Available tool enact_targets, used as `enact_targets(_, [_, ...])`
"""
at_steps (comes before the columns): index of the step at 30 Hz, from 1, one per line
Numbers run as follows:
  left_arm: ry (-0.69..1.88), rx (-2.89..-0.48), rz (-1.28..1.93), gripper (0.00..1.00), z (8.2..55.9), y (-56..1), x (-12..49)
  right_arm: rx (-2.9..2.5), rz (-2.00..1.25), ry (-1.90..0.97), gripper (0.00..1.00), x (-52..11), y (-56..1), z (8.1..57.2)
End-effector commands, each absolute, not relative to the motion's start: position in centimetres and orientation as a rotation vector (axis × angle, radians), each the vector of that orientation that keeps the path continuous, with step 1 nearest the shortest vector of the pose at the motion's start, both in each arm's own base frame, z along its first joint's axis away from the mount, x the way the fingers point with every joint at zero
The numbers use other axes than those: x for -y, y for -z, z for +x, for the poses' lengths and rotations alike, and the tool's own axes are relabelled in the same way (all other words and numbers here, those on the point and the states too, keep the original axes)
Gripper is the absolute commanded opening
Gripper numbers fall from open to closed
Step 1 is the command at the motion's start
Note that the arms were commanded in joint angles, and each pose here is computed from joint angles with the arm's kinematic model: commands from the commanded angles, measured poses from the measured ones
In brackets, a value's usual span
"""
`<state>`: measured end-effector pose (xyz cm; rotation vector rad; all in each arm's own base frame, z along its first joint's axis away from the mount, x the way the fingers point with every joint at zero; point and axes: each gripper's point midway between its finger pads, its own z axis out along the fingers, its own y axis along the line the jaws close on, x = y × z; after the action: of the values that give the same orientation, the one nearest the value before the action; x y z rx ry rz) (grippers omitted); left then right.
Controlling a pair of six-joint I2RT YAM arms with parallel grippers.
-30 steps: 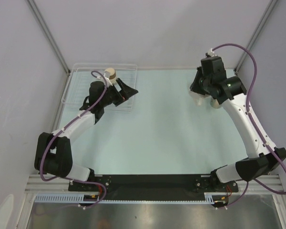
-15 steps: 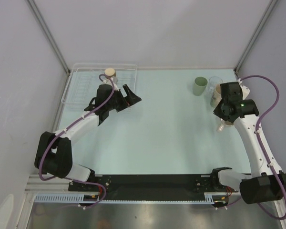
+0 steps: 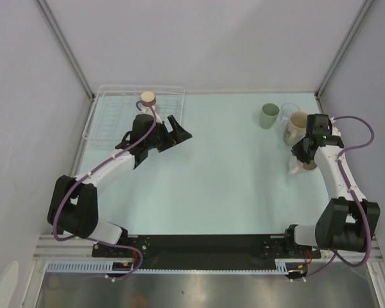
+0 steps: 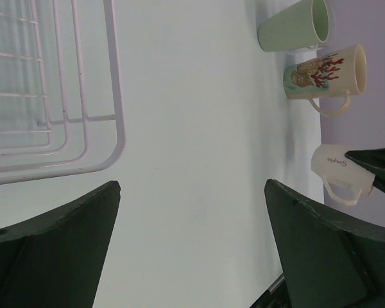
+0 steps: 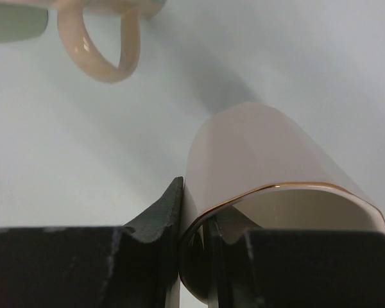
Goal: Unload the cups from the dish rack
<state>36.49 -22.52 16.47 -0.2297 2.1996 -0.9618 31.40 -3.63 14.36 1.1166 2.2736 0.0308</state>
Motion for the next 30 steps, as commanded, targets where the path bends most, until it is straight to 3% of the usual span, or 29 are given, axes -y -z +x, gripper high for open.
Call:
enact_targets(1, [0.987,-2.153,-0.189,1.0,37.0,-18.4,23.3,-2.102,1.129,-0.086,0.0,5.3,-16.5,35.9])
enact_targets(30, [0.966,-2.179,-0.218,1.0,37.2,-17.3,23.1,-2.192,1.149,0.011,0.02,7.0,-11.7,41.2])
